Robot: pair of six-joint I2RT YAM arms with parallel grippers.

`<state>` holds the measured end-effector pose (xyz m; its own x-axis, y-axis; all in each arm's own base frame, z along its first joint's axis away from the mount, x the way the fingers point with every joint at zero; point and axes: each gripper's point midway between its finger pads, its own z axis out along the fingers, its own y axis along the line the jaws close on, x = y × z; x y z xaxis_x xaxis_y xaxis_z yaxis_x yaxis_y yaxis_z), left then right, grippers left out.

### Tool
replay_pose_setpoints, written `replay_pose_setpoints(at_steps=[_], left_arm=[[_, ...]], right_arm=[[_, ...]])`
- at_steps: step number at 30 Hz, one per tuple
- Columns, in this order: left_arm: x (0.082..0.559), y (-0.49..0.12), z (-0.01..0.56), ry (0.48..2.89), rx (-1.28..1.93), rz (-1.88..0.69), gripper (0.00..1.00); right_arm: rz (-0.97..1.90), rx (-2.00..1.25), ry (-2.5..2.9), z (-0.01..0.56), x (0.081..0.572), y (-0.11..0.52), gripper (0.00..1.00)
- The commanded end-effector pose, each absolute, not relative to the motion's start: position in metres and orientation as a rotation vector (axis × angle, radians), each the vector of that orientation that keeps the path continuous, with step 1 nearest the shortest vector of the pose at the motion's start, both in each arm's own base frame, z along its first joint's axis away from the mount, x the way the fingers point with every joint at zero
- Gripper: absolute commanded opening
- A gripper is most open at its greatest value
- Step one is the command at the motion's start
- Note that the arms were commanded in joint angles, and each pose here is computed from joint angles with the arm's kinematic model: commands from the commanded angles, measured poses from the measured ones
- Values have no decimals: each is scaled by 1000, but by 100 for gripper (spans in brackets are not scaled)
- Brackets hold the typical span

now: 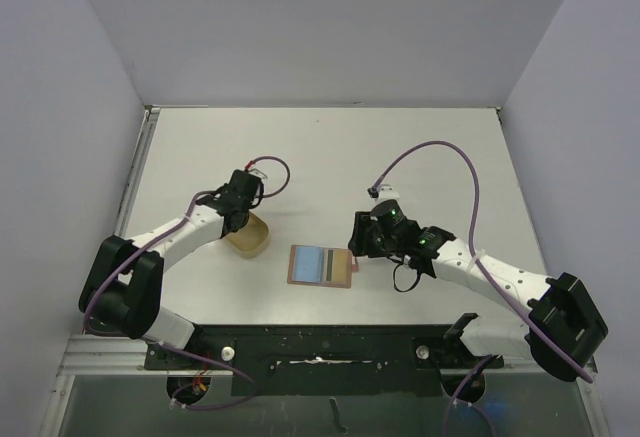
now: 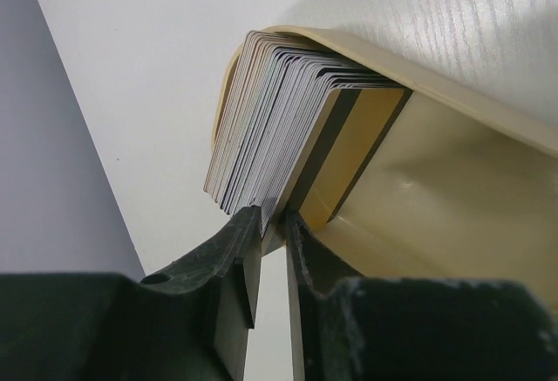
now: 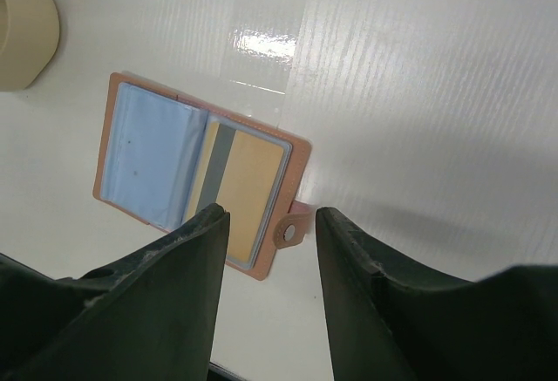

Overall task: Put the credit cards into the card holder
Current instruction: Pick up the credit card from the storage box.

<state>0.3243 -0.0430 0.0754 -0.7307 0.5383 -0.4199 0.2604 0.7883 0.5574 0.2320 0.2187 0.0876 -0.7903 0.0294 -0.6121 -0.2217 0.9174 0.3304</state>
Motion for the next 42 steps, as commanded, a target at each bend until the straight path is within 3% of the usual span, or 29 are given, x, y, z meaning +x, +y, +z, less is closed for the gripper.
replay_pose_setpoints(at_steps=[1,9,23,42], left_arm=[[340,-47,97,2332,554,653,14],[331,-60,105,2367,543,548,0],[305,-98,146,2320,433,128,0],[235,-227,263,1888,224,-1147,0]], right_arm=[[551,-131,2361,105,242,223,45],[571,-129,2361,107,240,224,45],[698,-101,2296,134,241,239,45],[1263,-28,1850,257,239,287,48]])
